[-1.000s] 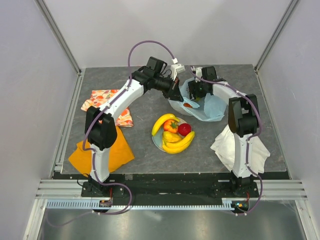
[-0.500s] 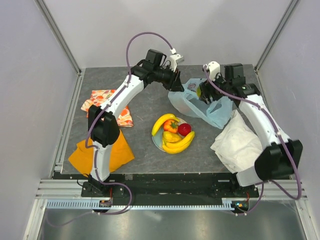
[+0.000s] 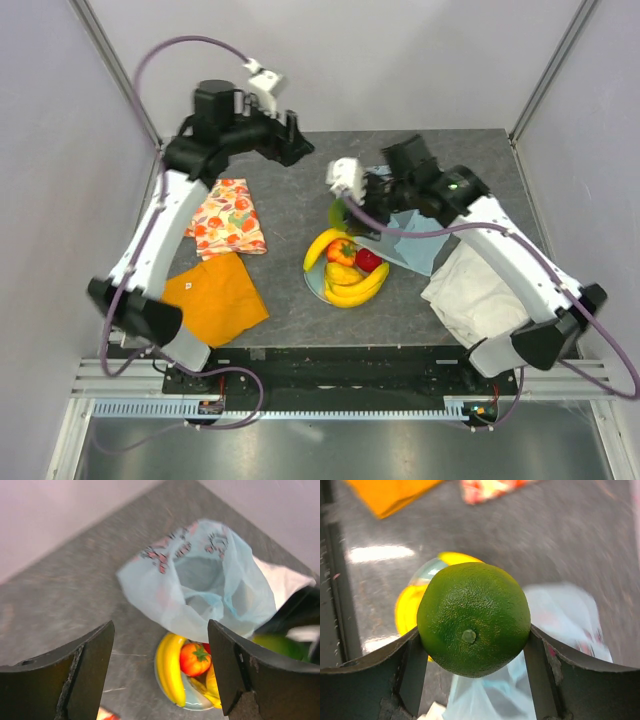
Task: Take the fake fruits out of the plastic bag
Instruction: Place the fake fruit on the plate.
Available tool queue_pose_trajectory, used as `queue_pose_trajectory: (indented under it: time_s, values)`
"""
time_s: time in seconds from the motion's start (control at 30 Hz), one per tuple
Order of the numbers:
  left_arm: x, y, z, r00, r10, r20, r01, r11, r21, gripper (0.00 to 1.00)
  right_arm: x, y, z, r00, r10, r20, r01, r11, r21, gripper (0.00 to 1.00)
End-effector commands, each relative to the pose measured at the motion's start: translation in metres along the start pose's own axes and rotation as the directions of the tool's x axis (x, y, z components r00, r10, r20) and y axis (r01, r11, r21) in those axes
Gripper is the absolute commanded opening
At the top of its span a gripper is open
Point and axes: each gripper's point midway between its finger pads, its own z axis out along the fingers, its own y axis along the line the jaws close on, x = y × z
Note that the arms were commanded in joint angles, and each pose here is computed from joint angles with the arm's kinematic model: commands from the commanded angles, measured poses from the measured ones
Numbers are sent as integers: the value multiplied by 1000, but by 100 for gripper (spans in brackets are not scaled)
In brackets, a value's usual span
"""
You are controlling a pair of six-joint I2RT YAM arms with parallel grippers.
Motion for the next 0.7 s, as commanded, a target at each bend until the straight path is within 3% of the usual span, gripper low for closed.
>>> queue_pose_trajectory:
  time_s: [0.0,0.13,0.3,0.53,0.67]
  values:
    - [-20,-3,-76,991,79,107,-63,987,-148,82,2,59,53,946,-300,-124,263,932,-250,64]
    - [11,3,-113,993,68,99,-45,975,-216,82,15,87,111,857,-488,-165,380,815,-437,63]
    - [37,5,-149,991,60,120,-23,959,-283,82,12,103,147,734,-655,-177,498,698,-515,63]
    - [64,2,-175,989,38,145,11,947,-321,82,41,118,155,607,-751,-259,512,619,-595,61]
    - [67,0,-179,988,29,154,22,947,-319,82,31,104,143,611,-730,-306,523,663,-536,60]
